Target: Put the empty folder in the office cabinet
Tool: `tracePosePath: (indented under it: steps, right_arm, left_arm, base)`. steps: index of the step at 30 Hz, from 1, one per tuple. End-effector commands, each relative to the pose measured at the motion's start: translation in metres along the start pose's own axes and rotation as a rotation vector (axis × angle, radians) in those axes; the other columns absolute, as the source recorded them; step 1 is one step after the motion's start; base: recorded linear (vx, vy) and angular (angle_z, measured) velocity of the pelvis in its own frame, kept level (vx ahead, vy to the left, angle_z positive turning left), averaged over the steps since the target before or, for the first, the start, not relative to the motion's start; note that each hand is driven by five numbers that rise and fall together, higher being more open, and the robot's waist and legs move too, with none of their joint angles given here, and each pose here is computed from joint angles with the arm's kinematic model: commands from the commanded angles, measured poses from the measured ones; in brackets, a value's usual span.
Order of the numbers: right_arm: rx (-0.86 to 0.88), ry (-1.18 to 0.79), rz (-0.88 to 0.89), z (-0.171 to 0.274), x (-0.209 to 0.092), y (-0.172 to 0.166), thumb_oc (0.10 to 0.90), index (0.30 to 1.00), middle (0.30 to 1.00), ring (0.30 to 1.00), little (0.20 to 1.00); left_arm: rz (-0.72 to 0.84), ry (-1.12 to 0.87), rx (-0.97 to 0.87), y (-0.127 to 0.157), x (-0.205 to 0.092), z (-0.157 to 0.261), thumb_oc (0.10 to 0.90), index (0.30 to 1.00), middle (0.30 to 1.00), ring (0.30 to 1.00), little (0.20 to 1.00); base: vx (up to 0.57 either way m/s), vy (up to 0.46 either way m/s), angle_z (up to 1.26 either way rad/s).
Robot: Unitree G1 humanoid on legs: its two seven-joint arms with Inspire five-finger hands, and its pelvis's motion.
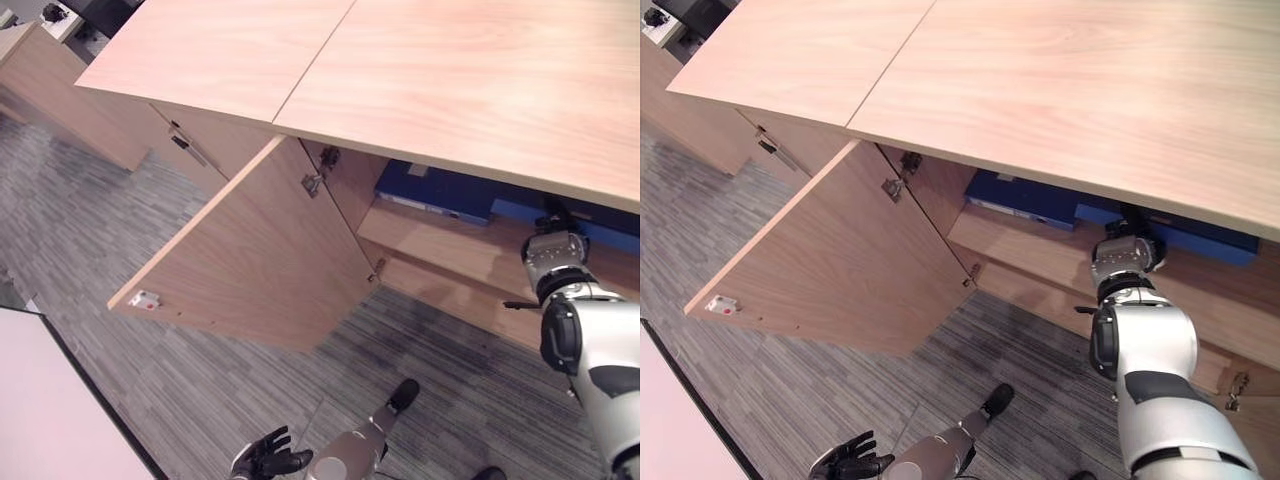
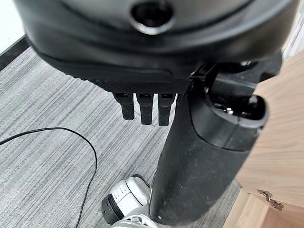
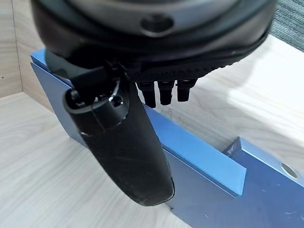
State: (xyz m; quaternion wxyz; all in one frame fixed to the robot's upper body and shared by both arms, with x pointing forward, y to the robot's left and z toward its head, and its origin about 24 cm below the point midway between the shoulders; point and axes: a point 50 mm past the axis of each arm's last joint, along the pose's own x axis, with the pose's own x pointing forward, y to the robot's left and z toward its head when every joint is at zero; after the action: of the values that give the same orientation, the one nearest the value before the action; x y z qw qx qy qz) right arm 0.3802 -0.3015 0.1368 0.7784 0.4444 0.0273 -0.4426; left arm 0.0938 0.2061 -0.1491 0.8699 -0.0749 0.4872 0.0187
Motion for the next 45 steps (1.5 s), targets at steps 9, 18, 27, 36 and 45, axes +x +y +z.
tracePosePath:
  steps: [9,18,27,36,45]
  right_arm:
    - [0.072,-0.081,0.057,0.020,0.007,-0.008,0.800,0.900,0.900,0.900,0.900]
    - [0.090,0.057,-0.173,-0.027,0.018,-0.077,0.800,0.900,0.900,0.900,0.900]
    - [0.014,0.149,-0.262,-0.072,0.010,-0.128,0.800,0.900,0.900,0.900,0.900]
    - [-0.018,0.195,-0.274,-0.095,0.002,-0.150,0.800,0.900,0.900,0.900,0.900]
    - [-0.127,0.316,0.086,-0.166,-0.050,-0.138,0.800,0.900,0.900,0.900,0.900]
  left_arm:
    - [0.033,0.004,0.010,0.002,0.004,0.003,0.800,0.900,0.900,0.900,0.900]
    - [0.034,0.008,-0.017,-0.010,0.009,0.005,0.800,0.900,0.900,0.900,0.900]
    - [0.110,0.028,-0.114,-0.005,0.010,-0.001,0.800,0.900,0.900,0.900,0.900]
    - [0.173,0.059,-0.181,0.000,0.008,-0.010,0.800,0.900,0.900,0.900,0.900]
    - [0.227,0.021,-0.384,-0.004,0.011,-0.004,0.800,0.900,0.900,0.900,0.900]
  base:
    - [0.00,0.000,0.00]
    - [0.00,-0.003,0.00]
    - [0.04,0.009,-0.09]
    - [0.02,0.025,-0.14]
    - [0.01,0.020,-0.22]
